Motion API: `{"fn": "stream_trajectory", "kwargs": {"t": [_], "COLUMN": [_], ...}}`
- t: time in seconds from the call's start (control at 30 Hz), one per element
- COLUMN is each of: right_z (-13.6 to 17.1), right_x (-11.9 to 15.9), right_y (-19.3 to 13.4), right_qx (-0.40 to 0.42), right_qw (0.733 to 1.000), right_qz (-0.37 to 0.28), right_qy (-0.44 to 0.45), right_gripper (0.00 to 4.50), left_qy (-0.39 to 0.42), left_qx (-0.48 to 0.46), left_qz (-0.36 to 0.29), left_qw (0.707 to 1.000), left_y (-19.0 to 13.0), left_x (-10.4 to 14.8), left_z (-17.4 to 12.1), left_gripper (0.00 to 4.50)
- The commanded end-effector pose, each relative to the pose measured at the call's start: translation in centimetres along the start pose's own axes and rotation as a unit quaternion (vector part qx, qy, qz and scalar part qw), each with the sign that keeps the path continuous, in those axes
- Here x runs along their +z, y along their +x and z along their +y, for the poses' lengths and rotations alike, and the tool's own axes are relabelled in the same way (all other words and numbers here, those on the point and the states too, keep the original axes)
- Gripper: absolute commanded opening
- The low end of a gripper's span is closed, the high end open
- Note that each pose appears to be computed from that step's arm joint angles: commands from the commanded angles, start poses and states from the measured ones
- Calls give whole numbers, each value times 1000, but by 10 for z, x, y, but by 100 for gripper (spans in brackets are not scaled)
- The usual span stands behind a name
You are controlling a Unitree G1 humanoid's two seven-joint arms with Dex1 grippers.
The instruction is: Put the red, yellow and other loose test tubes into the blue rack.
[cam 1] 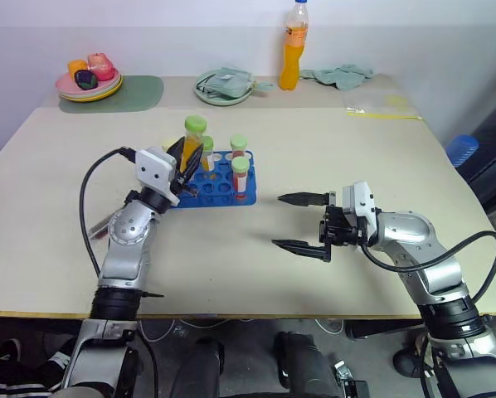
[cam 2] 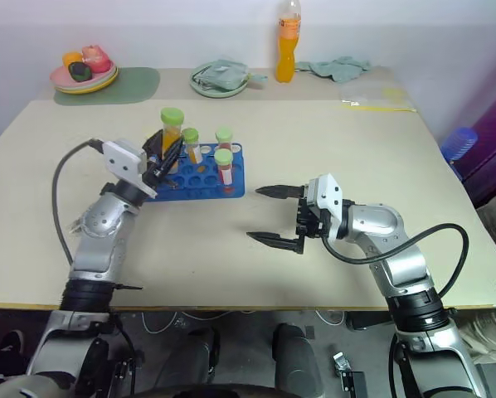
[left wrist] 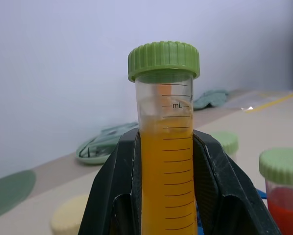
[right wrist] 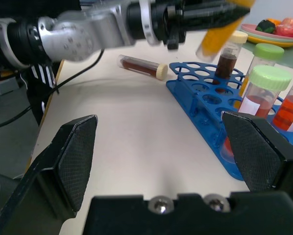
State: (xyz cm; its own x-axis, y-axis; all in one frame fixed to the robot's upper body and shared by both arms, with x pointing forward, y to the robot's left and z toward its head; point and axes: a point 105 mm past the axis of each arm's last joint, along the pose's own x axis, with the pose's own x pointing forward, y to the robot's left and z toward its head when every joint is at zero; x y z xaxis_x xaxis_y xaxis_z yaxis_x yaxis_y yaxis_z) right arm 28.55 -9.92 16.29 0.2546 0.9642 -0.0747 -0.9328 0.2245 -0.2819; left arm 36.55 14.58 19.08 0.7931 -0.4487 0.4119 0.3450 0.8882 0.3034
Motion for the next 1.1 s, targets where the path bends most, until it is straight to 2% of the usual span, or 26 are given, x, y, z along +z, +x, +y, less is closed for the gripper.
{"fn": "stream_trajectory", "kwargs": {"t": [0.03,0.17,0.43,0.6,0.93,1.1], "right_z": [-5,-6,-8,-11,-21,-24], "right_x": [13,13,16,20,30,33], "right_y": [-3,-7,-8,-9,-7,-6], "right_qx": [-13,-21,-32,-39,-48,-53], "right_qw": [1000,999,999,999,998,997], "right_qz": [-10,-6,-5,-4,-8,-9], "right_qy": [-23,-23,-29,-36,-47,-52], "right_gripper": [450,450,450,450,450,450], "left_qy": [-9,-35,-60,-66,-136,-139], "left_qx": [0,-29,-41,-35,-9,-14], "left_qz": [-24,-18,-29,-31,-58,-60], "left_qw": [1000,999,997,997,989,988], "left_y": [5,9,17,12,-10,-19], "left_x": [-1,-18,-25,-30,-36,-38], "left_z": [-3,-20,-34,-33,-26,-23], "left_gripper": [85,85,85,85,85,85]}}
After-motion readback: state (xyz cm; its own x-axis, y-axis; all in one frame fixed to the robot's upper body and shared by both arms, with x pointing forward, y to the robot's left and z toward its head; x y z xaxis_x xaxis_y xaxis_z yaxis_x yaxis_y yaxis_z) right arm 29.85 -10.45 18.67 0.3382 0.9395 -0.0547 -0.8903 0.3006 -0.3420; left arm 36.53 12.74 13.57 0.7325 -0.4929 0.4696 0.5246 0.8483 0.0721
